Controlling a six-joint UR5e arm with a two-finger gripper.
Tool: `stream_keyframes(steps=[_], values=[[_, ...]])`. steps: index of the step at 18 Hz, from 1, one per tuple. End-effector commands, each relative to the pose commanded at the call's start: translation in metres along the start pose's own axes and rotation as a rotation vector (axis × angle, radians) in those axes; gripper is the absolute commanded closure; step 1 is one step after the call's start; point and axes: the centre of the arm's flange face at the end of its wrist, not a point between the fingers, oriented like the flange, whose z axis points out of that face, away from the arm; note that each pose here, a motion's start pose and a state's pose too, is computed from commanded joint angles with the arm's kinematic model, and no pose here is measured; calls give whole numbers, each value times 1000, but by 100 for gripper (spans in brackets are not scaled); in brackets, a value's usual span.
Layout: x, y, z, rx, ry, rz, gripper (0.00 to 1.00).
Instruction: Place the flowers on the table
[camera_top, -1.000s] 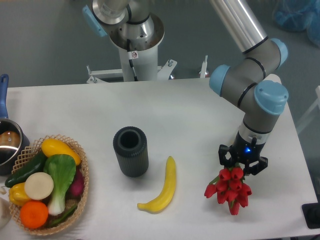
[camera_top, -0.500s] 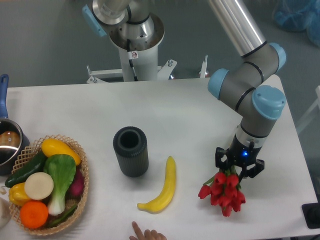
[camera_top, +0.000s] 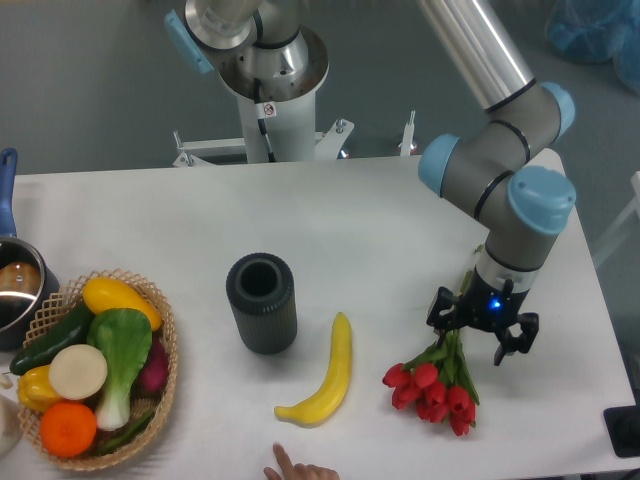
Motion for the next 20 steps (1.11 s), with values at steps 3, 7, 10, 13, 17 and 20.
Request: stream_keyframes(steps=[3, 7, 10, 13, 17, 20], values=[[-21, 16, -52, 20, -68, -33, 0], [-39, 38, -93, 21, -104, -48, 0], [-45, 63, -127, -21, -72, 70, 0], [-46, 89, -158, -55, -40, 191, 0], [-44, 133, -198, -106, -73, 260, 0], [-42, 170, -215, -123, -67, 331, 0]])
